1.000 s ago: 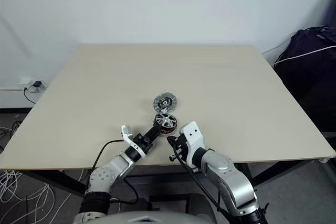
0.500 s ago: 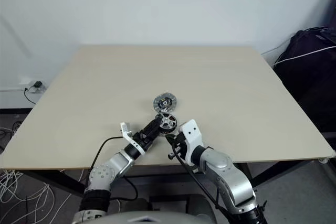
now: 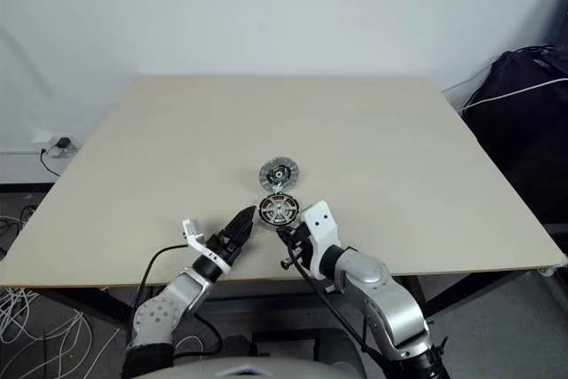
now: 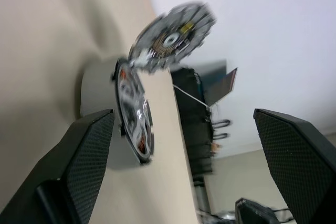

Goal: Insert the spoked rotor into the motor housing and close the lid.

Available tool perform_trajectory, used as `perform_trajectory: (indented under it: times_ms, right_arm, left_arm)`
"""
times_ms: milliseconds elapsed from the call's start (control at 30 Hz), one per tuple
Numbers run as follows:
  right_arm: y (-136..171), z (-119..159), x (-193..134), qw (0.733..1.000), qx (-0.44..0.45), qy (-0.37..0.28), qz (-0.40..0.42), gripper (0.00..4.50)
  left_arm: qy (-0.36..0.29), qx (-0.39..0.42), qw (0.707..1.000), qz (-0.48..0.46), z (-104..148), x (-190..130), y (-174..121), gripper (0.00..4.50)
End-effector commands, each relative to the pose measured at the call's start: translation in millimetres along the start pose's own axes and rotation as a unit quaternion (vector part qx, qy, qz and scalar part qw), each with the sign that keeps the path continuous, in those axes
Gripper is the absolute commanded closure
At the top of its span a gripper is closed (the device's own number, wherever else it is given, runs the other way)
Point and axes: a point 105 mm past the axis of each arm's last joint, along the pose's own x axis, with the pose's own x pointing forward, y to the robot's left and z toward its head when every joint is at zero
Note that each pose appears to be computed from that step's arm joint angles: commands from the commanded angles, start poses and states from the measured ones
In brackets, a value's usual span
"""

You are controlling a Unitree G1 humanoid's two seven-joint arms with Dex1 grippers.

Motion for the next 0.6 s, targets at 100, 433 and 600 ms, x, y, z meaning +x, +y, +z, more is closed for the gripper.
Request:
perform_trajectory:
  times_ms: [100,433,600]
  right_arm:
    - [-8,12,9,0.999,-0.023,-0.029,-0.027,4.5]
    - [-31,11,44,0.996,-0.043,-0.029,-0.07,4.5]
    - [-43,15,65,0.993,-0.067,-0.013,-0.101,4.5]
  left_arm:
    - [-0.013,0.182,0.983,-0.03,7,-3,-22,0.04]
    - [-0.03,0.319,0.947,0.019,4,-20,-17,1.91]
    - [0.001,0.413,0.91,0.034,-3,-22,-11,3.6]
